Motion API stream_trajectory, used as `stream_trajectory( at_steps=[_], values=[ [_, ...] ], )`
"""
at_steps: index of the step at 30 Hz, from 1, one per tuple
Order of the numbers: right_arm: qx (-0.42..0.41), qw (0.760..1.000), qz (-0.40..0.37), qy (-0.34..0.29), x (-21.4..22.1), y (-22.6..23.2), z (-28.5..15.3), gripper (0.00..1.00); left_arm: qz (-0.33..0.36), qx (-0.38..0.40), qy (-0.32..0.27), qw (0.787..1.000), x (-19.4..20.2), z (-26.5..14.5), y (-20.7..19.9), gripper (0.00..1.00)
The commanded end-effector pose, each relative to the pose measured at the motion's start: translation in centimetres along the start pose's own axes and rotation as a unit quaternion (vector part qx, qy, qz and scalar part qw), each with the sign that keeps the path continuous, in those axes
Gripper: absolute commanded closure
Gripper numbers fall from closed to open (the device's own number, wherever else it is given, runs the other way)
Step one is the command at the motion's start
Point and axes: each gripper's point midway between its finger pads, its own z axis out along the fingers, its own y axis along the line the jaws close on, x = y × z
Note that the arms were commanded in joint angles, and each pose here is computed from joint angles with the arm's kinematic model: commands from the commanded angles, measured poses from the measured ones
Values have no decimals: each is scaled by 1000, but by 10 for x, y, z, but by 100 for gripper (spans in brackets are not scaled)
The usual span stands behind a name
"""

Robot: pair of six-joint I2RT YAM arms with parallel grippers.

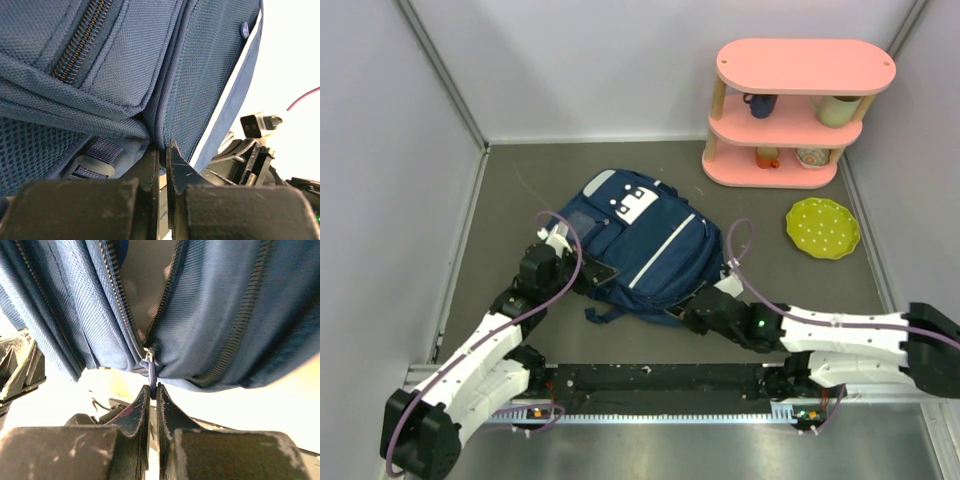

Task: Pack the student bag
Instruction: Zip the student bag at the center of the board.

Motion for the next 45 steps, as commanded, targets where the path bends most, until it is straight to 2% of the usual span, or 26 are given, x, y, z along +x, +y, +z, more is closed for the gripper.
stream_trajectory(
  at_steps=[1,7,12,18,24,31,34,38,41,42,44,45],
  values=[
    [24,996,-71,-46,-29,-33,-20,100,77,46,-47,995,-26,-12,-38,100],
    [47,986,-137,-80,-61,-47,-30,100,102,28,-59,993,-31,-16,-33,100],
    [31,973,-203,-103,-77,-20,-37,100,101,35,-47,993,-27,-13,-34,100],
    [79,953,-254,-145,-107,-25,-39,100,116,31,-43,992,-26,-15,-33,100],
    [94,942,-268,-180,-135,-33,-42,100,159,-63,-51,984,-38,-27,-9,100],
    [60,936,-302,-170,-133,-21,-39,100,211,-130,-62,967,-60,-44,7,100],
    [43,934,-311,-169,-131,-17,-38,100,218,-181,-41,958,-71,-51,27,100],
    [11,930,-332,-156,-124,-4,-35,100,177,-229,-79,954,-101,-73,52,100],
    [-30,935,-330,-125,-108,9,-30,100,144,-192,-99,966,-113,-76,49,69],
    [-43,938,-328,-106,-99,12,-27,100,132,-179,-99,970,-114,-75,44,43],
    [-55,942,-317,-98,-94,15,-25,100,122,-136,-71,981,-102,-71,28,26],
    [-55,943,-315,-98,-94,15,-24,100,92,-122,-62,986,-94,-68,28,20]
  ],
)
